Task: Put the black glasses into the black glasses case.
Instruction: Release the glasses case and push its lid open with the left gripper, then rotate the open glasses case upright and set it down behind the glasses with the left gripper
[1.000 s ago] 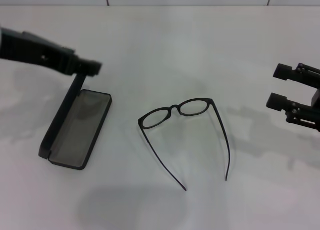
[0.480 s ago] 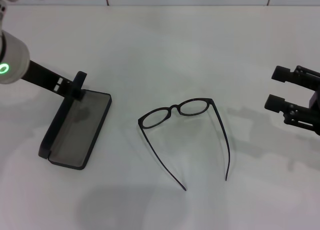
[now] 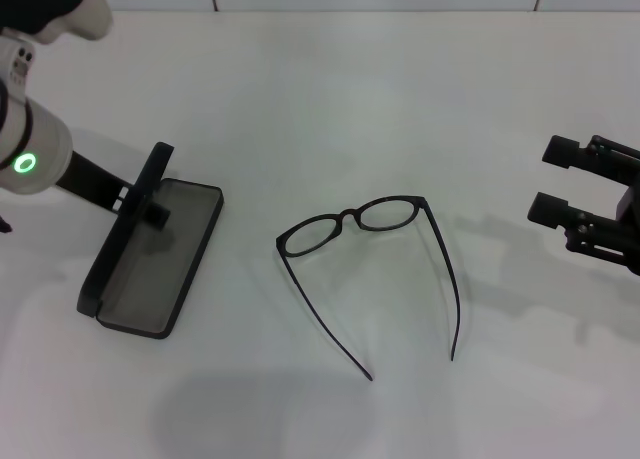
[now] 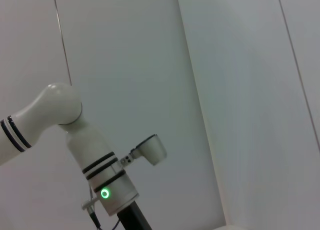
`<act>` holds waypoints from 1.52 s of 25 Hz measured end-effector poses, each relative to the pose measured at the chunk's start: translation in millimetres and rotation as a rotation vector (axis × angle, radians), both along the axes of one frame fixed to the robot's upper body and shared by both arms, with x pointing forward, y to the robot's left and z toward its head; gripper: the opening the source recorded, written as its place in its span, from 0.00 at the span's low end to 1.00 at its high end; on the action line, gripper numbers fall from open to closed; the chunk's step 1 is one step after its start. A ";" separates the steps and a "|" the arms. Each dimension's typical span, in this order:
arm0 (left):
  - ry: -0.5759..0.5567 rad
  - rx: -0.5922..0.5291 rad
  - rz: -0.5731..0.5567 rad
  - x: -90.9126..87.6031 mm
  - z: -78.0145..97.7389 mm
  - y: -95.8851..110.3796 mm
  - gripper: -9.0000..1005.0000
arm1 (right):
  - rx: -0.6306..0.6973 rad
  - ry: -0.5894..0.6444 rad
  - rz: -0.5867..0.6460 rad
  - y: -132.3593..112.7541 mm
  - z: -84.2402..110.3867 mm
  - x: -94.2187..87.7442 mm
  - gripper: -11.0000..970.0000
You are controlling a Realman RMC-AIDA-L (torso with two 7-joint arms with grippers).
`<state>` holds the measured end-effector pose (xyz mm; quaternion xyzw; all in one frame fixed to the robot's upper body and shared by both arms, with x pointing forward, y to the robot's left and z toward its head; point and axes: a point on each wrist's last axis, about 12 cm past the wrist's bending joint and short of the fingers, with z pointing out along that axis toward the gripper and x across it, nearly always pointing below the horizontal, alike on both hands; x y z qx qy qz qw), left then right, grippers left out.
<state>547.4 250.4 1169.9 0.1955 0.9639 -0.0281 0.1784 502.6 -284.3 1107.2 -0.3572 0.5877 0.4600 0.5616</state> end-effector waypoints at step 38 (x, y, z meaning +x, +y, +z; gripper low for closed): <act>-0.553 0.294 -0.728 36.1 45.5 -76.7 0.23 | 0.203 -0.081 0.081 8.3 -17.3 -40.9 0.73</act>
